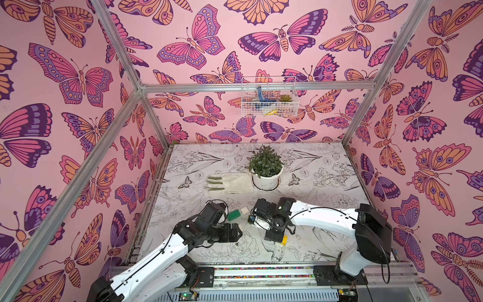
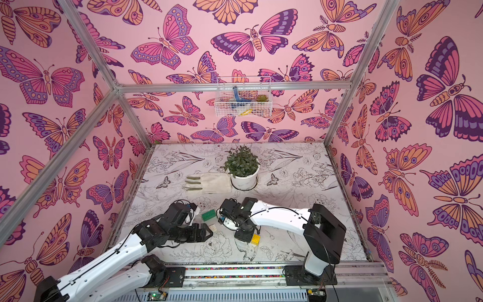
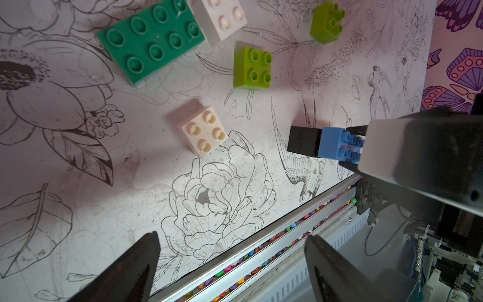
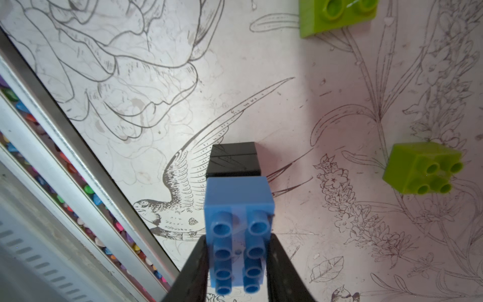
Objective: Assemble a giraffe with lego
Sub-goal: Assemble the lego brick with the lego brick.
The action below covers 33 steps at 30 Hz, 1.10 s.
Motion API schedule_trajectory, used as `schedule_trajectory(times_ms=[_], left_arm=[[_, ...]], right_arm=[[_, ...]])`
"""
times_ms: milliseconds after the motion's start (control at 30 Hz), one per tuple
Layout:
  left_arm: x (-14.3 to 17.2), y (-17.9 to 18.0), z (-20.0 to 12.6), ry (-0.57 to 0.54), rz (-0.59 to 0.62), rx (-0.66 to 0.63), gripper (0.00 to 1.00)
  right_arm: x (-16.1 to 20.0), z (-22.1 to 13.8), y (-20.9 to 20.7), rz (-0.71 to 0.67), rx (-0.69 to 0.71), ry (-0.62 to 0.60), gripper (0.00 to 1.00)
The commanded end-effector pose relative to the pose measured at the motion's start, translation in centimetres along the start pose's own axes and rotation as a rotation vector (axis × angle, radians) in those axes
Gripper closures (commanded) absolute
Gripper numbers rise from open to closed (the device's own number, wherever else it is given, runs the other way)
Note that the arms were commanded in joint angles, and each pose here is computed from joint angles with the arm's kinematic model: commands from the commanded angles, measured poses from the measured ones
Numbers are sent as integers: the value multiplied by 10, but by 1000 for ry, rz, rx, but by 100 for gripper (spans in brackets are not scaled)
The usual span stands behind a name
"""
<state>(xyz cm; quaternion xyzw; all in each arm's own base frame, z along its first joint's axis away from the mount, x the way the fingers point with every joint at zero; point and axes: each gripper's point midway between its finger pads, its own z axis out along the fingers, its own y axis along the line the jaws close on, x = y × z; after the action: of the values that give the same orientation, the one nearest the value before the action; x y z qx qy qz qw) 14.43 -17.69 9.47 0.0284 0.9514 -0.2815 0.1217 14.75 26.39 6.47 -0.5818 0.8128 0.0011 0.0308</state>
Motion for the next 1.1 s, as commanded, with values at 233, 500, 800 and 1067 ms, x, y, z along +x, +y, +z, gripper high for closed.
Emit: schedule_trajectory(times_ms=[233,500,800,1067], left_arm=[[8,3,2,4,-10,15,8],[9,4,3,7,-11,14,8],[16,6,5,8,-24,35,7],[17,7,9,-8,-50,48,7]], right_arm=[[15,10,-2,-77,9,117,91],[11,9,-7,-75,26,154,91],[6,14,-4,-63,6,204,92],[7,16,-4,-61,30,212,92]])
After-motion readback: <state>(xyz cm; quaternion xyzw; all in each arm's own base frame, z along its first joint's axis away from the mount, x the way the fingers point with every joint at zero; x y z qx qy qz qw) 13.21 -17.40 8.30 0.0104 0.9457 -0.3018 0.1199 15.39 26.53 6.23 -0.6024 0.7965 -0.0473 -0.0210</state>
